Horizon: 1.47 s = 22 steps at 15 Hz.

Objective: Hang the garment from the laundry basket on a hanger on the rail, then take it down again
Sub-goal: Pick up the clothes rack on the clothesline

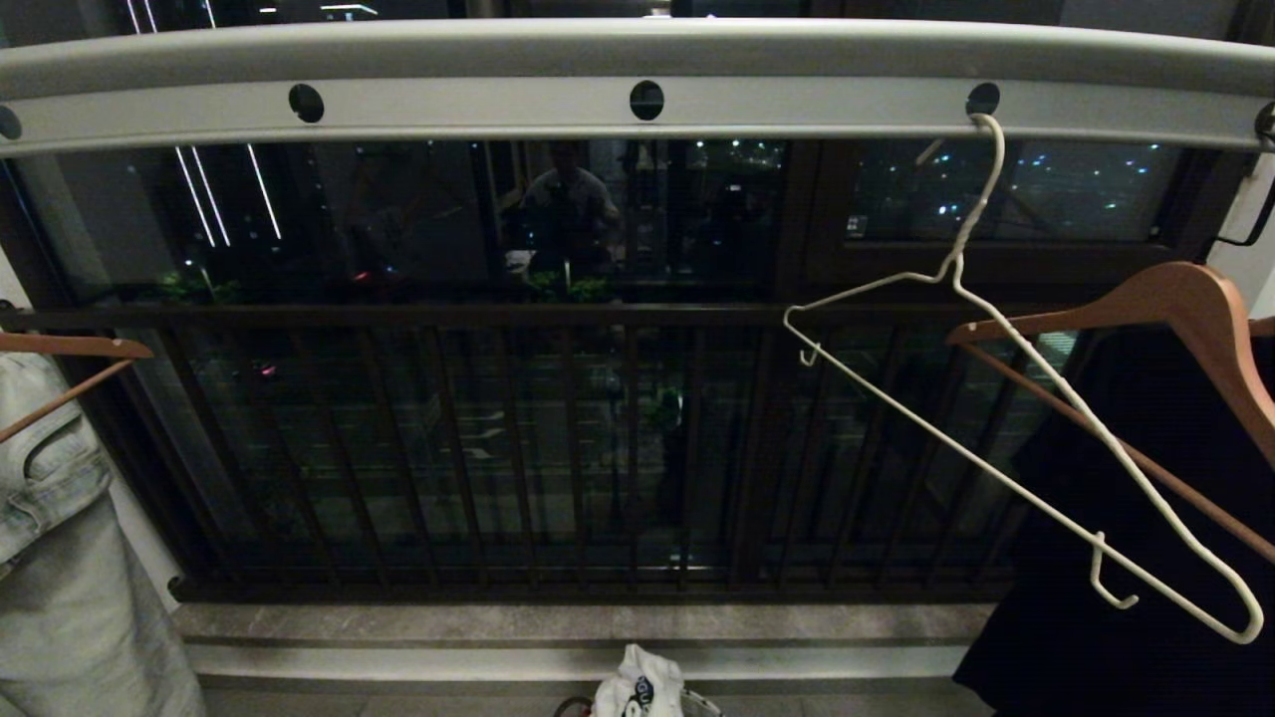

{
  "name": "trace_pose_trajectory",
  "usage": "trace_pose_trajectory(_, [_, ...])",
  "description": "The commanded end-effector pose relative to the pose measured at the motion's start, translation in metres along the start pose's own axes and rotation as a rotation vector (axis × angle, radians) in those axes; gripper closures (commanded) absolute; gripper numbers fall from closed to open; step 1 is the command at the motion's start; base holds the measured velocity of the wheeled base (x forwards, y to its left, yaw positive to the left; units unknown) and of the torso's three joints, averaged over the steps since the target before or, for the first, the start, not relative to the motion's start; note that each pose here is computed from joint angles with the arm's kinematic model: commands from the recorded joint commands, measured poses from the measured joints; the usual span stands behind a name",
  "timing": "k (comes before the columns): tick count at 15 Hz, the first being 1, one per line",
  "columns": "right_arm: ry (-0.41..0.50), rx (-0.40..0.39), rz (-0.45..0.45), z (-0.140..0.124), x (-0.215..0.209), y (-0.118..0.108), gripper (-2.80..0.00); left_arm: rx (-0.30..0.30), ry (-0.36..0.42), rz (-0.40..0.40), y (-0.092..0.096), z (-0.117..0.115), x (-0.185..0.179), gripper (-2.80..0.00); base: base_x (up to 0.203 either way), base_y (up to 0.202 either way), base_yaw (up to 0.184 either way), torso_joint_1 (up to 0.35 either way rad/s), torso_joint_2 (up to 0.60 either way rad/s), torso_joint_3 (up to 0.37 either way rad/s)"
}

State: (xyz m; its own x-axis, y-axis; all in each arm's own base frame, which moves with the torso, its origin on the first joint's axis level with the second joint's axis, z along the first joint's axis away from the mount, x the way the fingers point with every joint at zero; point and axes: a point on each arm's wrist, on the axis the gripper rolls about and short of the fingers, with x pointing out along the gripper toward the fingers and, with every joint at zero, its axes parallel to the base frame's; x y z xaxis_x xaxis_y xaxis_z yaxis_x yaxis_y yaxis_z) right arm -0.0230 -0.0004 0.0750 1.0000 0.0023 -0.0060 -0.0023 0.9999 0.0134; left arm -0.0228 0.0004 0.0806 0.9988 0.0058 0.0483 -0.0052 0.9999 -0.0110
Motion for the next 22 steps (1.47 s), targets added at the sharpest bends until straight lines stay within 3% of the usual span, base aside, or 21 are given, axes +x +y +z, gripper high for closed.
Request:
trace_pose_trajectory(1, [0.002, 0.000, 0.001, 0.000, 0.000, 0.000, 0.00, 0.000, 0.015, 0.001, 0.000, -0.004, 0.001, 0.00, 0.000, 0.000, 0.000, 0.000, 0.00, 0.000])
trace_pose_trajectory(17, [0.003, -0.009, -0.001, 0.000, 0.000, 0.000, 0.00, 0.000, 0.015, 0.001, 0.000, -0.004, 0.001, 0.00, 0.000, 0.000, 0.000, 0.000, 0.00, 0.000])
trace_pose_trajectory(19, [-0.028, -0.009, 0.003, 0.010, -0.003, 0.000, 0.00, 0.000, 0.015, 0.001, 0.000, -0.004, 0.001, 0.00, 0.000, 0.000, 0.000, 0.000, 0.00, 0.000])
trace_pose_trajectory(22, [-0.065, -0.008, 0.020, 0.046, -0.013, 0.001, 0.00, 0.000, 0.015, 0.001, 0.000, -0.004, 0.001, 0.00, 0.000, 0.000, 0.000, 0.000, 0.00, 0.000])
